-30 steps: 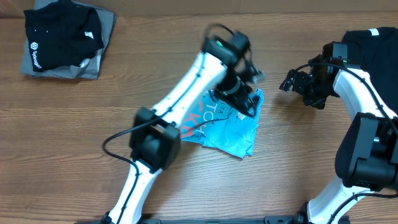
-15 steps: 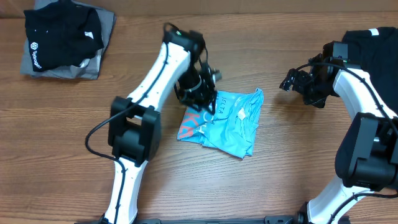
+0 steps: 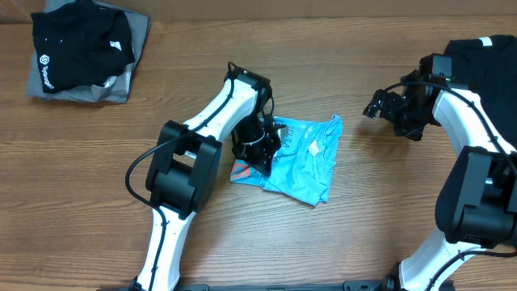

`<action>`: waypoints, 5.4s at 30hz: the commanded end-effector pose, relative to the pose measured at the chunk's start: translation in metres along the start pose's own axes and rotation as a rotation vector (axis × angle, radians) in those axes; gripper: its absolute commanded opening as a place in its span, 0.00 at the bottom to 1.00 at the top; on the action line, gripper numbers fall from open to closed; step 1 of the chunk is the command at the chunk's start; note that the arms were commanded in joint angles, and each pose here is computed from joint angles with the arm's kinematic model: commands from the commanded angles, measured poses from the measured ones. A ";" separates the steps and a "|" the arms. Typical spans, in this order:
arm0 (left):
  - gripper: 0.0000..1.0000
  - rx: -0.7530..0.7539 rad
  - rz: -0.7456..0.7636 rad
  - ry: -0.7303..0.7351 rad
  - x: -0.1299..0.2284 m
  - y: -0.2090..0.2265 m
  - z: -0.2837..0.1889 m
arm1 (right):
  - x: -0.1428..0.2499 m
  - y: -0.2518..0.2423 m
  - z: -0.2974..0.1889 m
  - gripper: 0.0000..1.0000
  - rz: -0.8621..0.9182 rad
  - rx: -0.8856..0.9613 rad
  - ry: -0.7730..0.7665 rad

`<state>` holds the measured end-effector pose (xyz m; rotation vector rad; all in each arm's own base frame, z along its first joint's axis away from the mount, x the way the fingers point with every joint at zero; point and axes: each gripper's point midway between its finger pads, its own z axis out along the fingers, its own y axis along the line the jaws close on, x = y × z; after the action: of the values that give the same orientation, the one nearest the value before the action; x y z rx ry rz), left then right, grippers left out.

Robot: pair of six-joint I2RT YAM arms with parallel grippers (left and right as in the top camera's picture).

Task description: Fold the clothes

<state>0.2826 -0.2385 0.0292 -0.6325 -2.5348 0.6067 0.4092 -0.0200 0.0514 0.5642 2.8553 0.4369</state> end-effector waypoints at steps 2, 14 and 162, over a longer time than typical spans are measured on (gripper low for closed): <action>0.04 0.005 -0.029 0.040 0.012 0.007 0.016 | -0.001 0.000 -0.003 1.00 -0.002 0.003 -0.012; 0.04 0.313 0.136 0.123 0.043 -0.049 0.030 | -0.001 0.000 -0.003 1.00 -0.003 0.003 -0.014; 0.04 -0.869 -0.489 -1.288 0.012 0.274 -0.453 | 0.018 -0.005 -0.004 1.00 0.025 0.023 0.063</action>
<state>0.5993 0.0947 0.2396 0.1686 -3.9327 -0.4605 0.3924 -0.0171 0.0484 0.5942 2.9223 0.4431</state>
